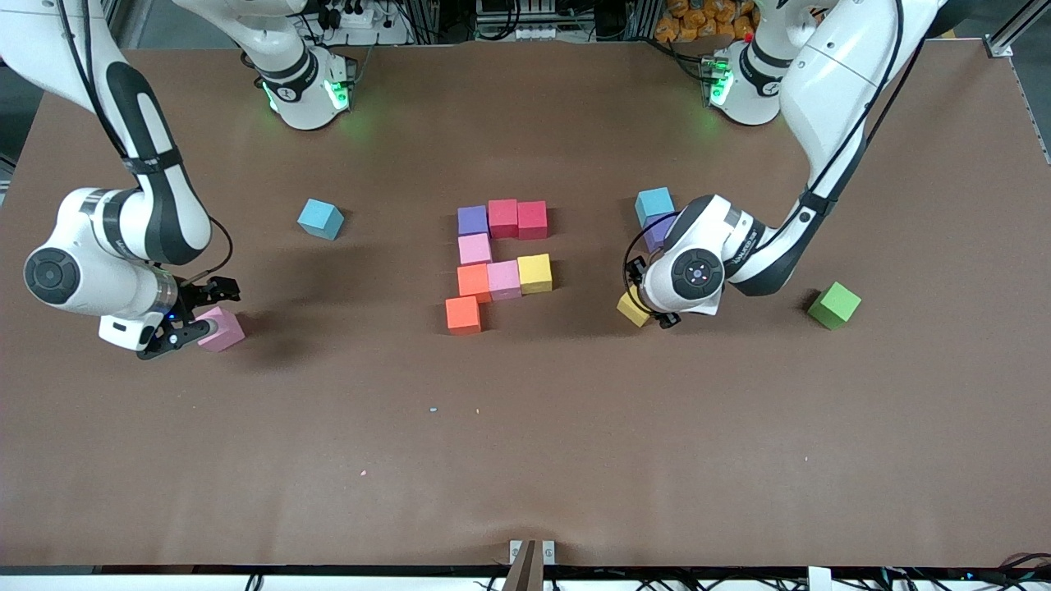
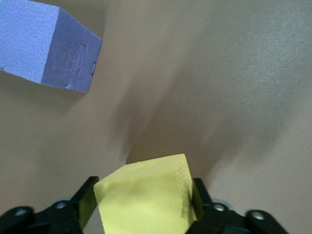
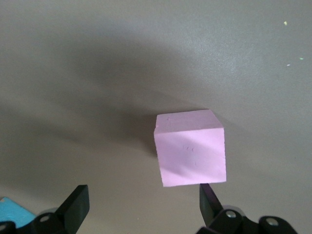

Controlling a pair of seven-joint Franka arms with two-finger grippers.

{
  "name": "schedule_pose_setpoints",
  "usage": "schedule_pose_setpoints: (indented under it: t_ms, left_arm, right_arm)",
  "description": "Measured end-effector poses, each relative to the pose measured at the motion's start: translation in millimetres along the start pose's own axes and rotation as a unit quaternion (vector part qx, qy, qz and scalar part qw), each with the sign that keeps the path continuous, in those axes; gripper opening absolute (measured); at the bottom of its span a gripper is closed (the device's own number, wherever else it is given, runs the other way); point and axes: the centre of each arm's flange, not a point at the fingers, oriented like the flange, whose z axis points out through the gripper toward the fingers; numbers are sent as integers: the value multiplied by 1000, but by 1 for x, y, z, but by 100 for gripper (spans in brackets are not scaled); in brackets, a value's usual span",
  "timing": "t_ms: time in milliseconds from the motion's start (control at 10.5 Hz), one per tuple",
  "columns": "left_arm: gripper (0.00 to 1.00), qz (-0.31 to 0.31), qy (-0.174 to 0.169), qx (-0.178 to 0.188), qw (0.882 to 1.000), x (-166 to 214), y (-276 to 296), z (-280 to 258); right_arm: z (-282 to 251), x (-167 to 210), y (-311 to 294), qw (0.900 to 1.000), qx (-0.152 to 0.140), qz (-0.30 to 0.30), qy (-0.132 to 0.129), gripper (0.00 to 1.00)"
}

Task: Arrange 11 blocks into digit 3
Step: 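Grasp the yellow cube with the left gripper while the right gripper reaches pink, then lift the yellow cube with the left gripper while the right gripper grasps pink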

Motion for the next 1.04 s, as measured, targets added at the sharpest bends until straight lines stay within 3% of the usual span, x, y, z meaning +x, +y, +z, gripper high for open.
schedule_pose_setpoints:
  t_ms: [95, 285, 1044]
  left_arm:
    - [67, 2, -1, -2, 1000, 0, 0, -2]
    - [61, 3, -2, -3, 1000, 0, 1, -3]
    - [55, 26, -15, -19, 999, -3, 1, -26]
  right_arm:
    - [4, -1, 5, 1000, 1, -6, 1, 100]
    - [2, 0, 16, 1000, -2, -31, 6, 100]
    - [24, 14, 27, 995, -13, -92, 19, 100]
